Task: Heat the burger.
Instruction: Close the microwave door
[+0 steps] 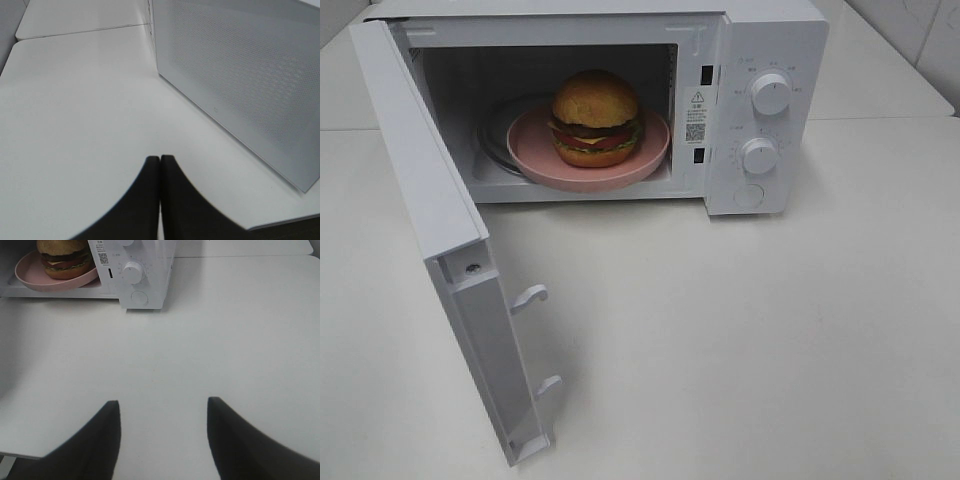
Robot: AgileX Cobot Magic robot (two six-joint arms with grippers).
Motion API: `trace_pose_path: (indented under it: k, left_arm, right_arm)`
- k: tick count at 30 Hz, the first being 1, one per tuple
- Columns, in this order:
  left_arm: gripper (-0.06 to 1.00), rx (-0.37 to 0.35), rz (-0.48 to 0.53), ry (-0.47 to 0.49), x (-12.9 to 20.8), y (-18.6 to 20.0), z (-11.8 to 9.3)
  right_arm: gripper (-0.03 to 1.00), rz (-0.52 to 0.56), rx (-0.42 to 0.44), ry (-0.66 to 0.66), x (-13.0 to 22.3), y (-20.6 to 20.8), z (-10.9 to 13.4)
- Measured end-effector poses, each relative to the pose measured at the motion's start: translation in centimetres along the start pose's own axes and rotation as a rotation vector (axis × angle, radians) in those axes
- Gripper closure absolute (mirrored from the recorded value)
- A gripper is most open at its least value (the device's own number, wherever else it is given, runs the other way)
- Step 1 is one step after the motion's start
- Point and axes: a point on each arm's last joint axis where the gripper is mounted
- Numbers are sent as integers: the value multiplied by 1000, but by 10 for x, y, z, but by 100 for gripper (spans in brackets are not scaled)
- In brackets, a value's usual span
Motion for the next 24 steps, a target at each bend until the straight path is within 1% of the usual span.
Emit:
trace_pose_path:
  k: [3, 4, 5, 6, 7, 8, 9, 10, 12, 17, 18, 19, 20, 22, 24]
  left_arm:
    - [94, 12, -5, 7, -1, 0, -1]
    - [94, 26, -39, 13, -4, 2, -3]
    - [94, 26, -39, 13, -4, 2, -3]
    - [94, 33, -67, 17, -7, 3, -4]
    - [94, 46, -144, 26, -15, 4, -5]
    - [94, 46, -144, 26, -15, 4, -5]
    - [94, 49, -213, 31, -21, 5, -5]
    - [94, 48, -238, 33, -23, 5, -4]
    - [94, 48, -251, 41, -27, 0, -4]
    - [94, 37, -211, 59, -35, -15, -1]
    - [94, 29, -184, 68, -40, -25, 0]
    - [94, 29, -184, 68, -40, -25, 0]
    - [94, 19, -159, 74, -46, -36, 2]
    - [94, 14, -158, 72, -50, -41, 3]
    - [94, 0, -127, 54, -62, -65, 6]
  right_arm:
    - [45, 0, 0, 1, 0, 0, 0]
    - [45, 0, 0, 2, 0, 0, 0]
    - [45, 0, 0, 2, 0, 0, 0]
    - [45, 0, 0, 2, 0, 0, 0]
    - [45, 0, 0, 7, 0, 0, 0]
    - [45, 0, 0, 7, 0, 0, 0]
    - [45, 0, 0, 9, 0, 0, 0]
    - [45, 0, 0, 9, 0, 0, 0]
    - [45, 0, 0, 9, 0, 0, 0]
    - [45, 0, 0, 9, 0, 0, 0]
    - [45, 0, 0, 9, 0, 0, 0]
    - [45, 0, 0, 9, 0, 0, 0]
    - [45, 0, 0, 9, 0, 0, 0]
    - [45, 0, 0, 9, 0, 0, 0]
    - [45, 0, 0, 9, 0, 0, 0]
Point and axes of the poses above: a point on each arm's last joint axis where the gripper is mounted, y pointing back along that axis away from the gripper, z along the wrist's bending axis when the last joint is at zero, x = y × z, and after that the axes turned 12 degrees about y, right-handed
